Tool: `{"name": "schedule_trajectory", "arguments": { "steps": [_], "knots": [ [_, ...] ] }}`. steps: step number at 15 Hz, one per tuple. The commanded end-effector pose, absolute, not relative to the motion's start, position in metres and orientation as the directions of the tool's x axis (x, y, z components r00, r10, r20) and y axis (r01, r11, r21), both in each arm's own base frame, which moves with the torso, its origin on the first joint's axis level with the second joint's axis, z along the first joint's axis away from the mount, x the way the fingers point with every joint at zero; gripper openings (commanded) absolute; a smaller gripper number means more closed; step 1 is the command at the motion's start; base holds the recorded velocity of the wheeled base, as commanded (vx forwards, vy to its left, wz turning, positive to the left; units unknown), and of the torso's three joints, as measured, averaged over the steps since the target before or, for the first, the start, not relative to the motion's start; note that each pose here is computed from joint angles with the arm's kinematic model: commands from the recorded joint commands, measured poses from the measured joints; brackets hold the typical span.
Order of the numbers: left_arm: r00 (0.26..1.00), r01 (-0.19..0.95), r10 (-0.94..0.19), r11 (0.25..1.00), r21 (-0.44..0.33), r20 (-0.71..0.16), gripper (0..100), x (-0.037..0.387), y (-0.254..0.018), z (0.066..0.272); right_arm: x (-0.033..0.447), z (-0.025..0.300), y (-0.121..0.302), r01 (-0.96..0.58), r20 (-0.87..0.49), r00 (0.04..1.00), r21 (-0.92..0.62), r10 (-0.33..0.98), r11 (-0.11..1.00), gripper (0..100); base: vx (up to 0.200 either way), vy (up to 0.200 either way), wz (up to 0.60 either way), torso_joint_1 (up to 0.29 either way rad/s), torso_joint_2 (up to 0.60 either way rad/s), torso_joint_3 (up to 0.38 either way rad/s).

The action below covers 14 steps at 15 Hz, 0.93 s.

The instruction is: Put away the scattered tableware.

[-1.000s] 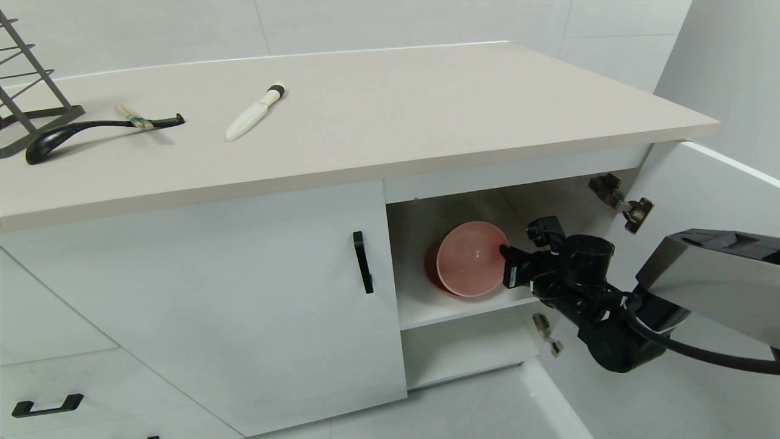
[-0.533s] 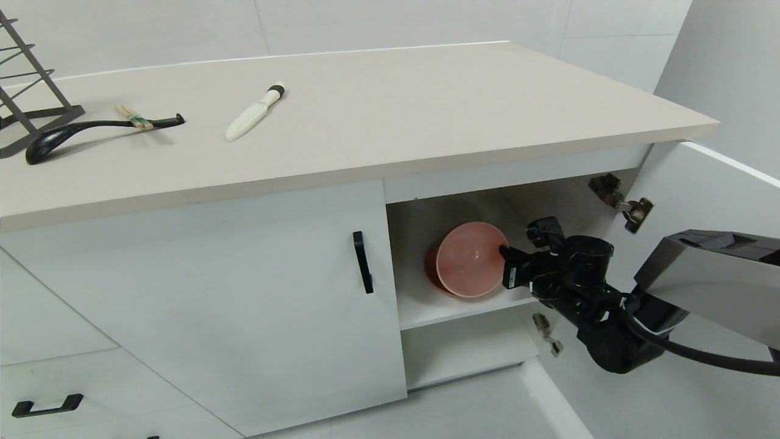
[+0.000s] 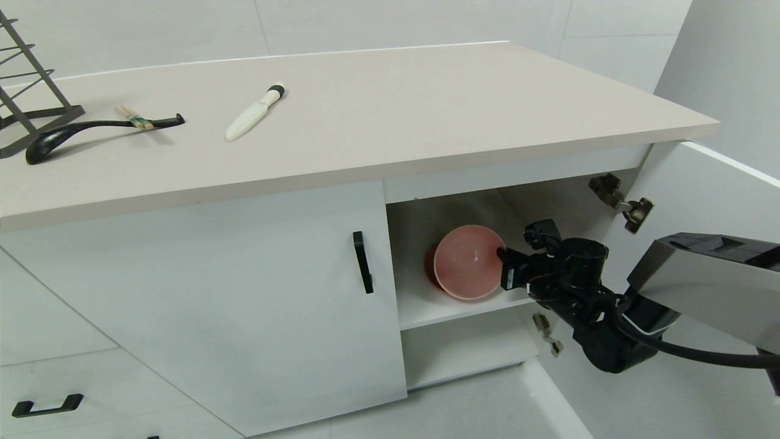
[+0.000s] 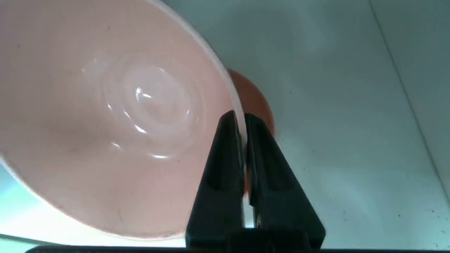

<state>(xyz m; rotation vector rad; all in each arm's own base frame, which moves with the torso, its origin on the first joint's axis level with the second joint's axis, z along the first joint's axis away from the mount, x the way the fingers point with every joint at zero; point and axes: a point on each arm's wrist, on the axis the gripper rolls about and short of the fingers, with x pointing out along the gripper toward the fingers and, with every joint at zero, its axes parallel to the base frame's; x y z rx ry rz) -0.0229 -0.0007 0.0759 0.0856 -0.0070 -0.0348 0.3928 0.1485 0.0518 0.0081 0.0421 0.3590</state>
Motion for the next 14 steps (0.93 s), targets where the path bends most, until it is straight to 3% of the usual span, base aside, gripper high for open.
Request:
{"name": "schedule_trajectory", "arguments": {
  "steps": [1, 3, 6, 11, 14],
  "knots": [
    [0.999, 0.035, -0.035, 0.996, 0.086, 0.005, 100, -0.023, -0.001, 0.076, 0.392, 0.052, 0.149, -0.349, -0.038, 0.936, 0.015, 0.35, 0.937, 100, 0.0, 0.0, 0.0, 0.0, 0.0, 0.0],
    [0.999, 0.035, -0.035, 0.996, 0.086, 0.005, 100, -0.023, -0.001, 0.076, 0.391, 0.052, 0.15, -0.345, -0.043, 0.938, 0.015, 0.345, 0.939, 100, 0.0, 0.0, 0.0, 0.0, 0.0, 0.0],
    [0.999, 0.035, -0.035, 0.996, 0.086, 0.005, 100, -0.023, -0.001, 0.076, 0.365, 0.082, 0.16, -0.383, 0.021, 0.924, 0.01, 0.383, 0.924, 100, 0.0, 0.0, 0.0, 0.0, 0.0, 0.0],
    [0.999, 0.035, -0.035, 0.996, 0.086, 0.005, 100, -0.023, -0.001, 0.076, 0.283, 0.114, 0.15, -0.434, 0.084, 0.894, -0.075, 0.44, 0.898, 100, 0.0, 0.0, 0.0, 0.0, 0.0, 0.0],
    [0.999, 0.035, -0.035, 0.996, 0.086, 0.005, 100, -0.023, -0.001, 0.076, 0.208, 0.123, 0.113, -0.453, 0.017, 0.89, -0.102, 0.456, 0.886, 100, 0.0, 0.0, 0.0, 0.0, 0.0, 0.0]
  ]
}}
